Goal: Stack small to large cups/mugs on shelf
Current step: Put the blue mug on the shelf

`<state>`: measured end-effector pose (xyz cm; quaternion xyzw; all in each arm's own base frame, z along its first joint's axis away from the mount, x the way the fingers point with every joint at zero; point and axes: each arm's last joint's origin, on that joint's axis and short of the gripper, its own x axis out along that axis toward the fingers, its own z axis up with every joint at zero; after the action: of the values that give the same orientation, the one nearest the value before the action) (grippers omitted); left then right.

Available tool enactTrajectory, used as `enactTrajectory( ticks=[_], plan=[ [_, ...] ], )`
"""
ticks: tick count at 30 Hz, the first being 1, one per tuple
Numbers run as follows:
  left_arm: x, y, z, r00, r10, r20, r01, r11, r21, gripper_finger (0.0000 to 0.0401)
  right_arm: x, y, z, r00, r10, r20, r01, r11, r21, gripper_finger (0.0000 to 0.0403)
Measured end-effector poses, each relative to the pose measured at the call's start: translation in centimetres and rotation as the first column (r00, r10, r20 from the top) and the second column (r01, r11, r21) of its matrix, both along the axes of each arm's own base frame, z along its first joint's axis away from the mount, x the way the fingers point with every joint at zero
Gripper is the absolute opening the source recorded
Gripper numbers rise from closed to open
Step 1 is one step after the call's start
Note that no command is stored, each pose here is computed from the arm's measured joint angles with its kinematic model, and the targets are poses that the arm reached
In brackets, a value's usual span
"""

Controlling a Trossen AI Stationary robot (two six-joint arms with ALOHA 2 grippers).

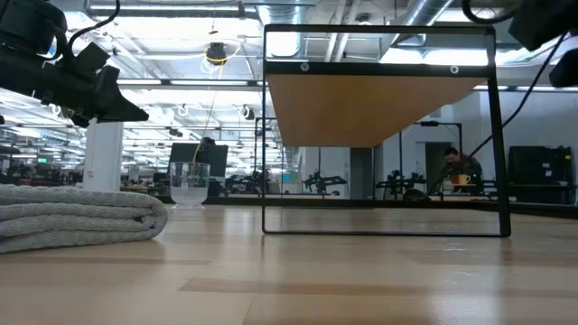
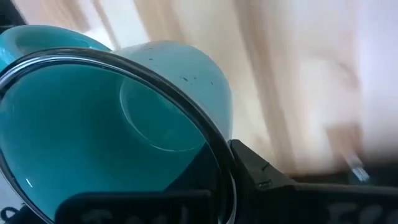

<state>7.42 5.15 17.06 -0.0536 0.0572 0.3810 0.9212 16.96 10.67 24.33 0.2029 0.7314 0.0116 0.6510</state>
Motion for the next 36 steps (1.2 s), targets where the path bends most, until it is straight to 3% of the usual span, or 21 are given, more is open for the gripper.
enactTrajectory(
  ticks=[7, 12, 16, 22, 33, 36],
  plan=[
    [0.0, 0.0, 0.0, 1.0, 0.003, 0.016, -0.003, 1.0, -0.016, 0.0, -1.6, -2.3, 4.2, 0.996, -0.073, -0.051, 0.072, 0.997, -0.025, 0.0032],
    [0.0, 0.0, 0.0, 1.0, 0.004, 0.017, -0.003, 1.0, -0.016, 0.0, -1.9, -3.6, 7.0, 0.991, -0.137, 0.005, 0.137, 0.991, 0.005, 0.0032],
    [0.0, 0.0, 0.0, 1.0, 0.004, 0.017, -0.003, 1.0, -0.017, 0.0, -2.0, -5.3, 8.6, 0.972, -0.234, 0.024, 0.235, 0.97, -0.063, 0.0032],
    [0.0, 0.0, 0.0, 1.0, 0.004, 0.017, -0.003, 1.0, -0.017, 0.0, -1.0, -7.9, 10.6, 0.932, -0.332, 0.145, 0.348, 0.931, -0.112, 0.0032],
    [0.0, 0.0, 0.0, 1.0, 0.003, 0.014, -0.002, 1.0, -0.021, 0.0, 1.6, -14.1, 15.0, 0.862, -0.363, 0.354, 0.449, 0.872, -0.198, 0.0032],
    [0.1, 0.0, -0.1, 1.0, 0.002, 0.007, -0.002, 1.0, -0.026, 0.0, 2.8, -15.9, 16.0, 0.863, -0.342, 0.371, 0.441, 0.869, -0.223, 0.0032]
  ],
)
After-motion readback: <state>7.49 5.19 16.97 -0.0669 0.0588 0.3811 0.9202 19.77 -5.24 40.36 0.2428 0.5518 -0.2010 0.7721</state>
